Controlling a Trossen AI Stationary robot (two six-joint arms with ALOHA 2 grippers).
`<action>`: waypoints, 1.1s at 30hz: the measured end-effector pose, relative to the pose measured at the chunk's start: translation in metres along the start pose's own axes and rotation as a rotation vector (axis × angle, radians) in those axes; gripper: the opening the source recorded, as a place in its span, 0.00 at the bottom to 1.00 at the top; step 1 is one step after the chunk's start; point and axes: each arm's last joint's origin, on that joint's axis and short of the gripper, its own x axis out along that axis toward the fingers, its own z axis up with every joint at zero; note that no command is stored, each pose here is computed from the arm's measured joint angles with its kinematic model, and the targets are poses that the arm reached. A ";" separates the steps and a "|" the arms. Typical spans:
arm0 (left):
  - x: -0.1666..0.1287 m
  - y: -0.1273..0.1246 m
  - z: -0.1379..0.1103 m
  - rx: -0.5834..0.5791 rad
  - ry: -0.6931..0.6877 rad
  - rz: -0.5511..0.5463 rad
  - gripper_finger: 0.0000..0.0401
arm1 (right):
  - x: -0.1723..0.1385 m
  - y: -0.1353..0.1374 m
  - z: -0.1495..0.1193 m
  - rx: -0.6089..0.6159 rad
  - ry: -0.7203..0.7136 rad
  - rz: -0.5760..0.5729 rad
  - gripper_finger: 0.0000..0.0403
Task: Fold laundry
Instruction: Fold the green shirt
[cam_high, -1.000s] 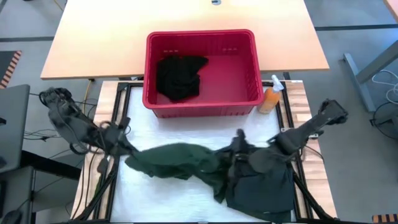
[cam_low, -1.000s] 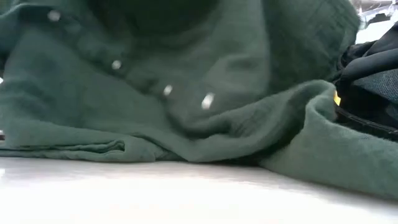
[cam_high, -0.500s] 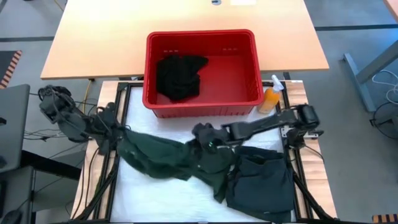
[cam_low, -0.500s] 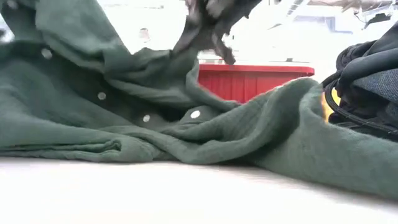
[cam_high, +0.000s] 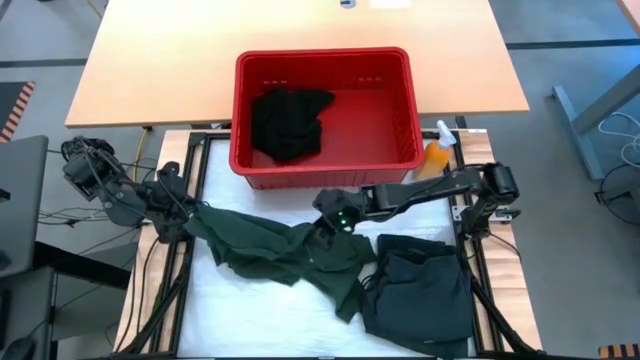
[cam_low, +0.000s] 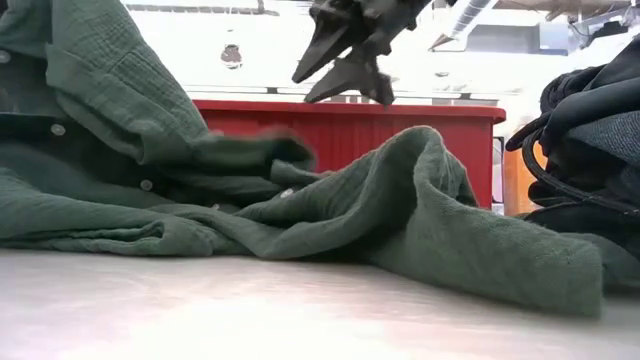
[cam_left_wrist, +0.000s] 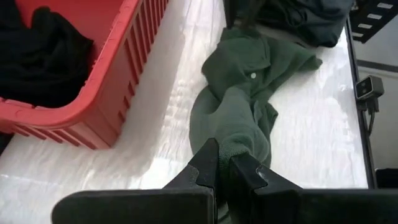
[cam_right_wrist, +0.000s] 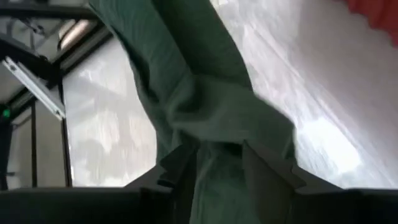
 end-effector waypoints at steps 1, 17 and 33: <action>0.000 0.000 0.000 0.001 0.001 0.001 0.00 | -0.003 0.003 -0.003 -0.009 0.015 0.000 0.41; 0.000 0.000 -0.001 0.030 0.007 0.006 0.00 | 0.053 0.062 -0.113 -0.507 0.115 -0.166 0.42; 0.001 0.000 -0.001 0.027 0.011 0.002 0.00 | 0.056 0.062 -0.117 -0.449 -0.011 -0.310 0.42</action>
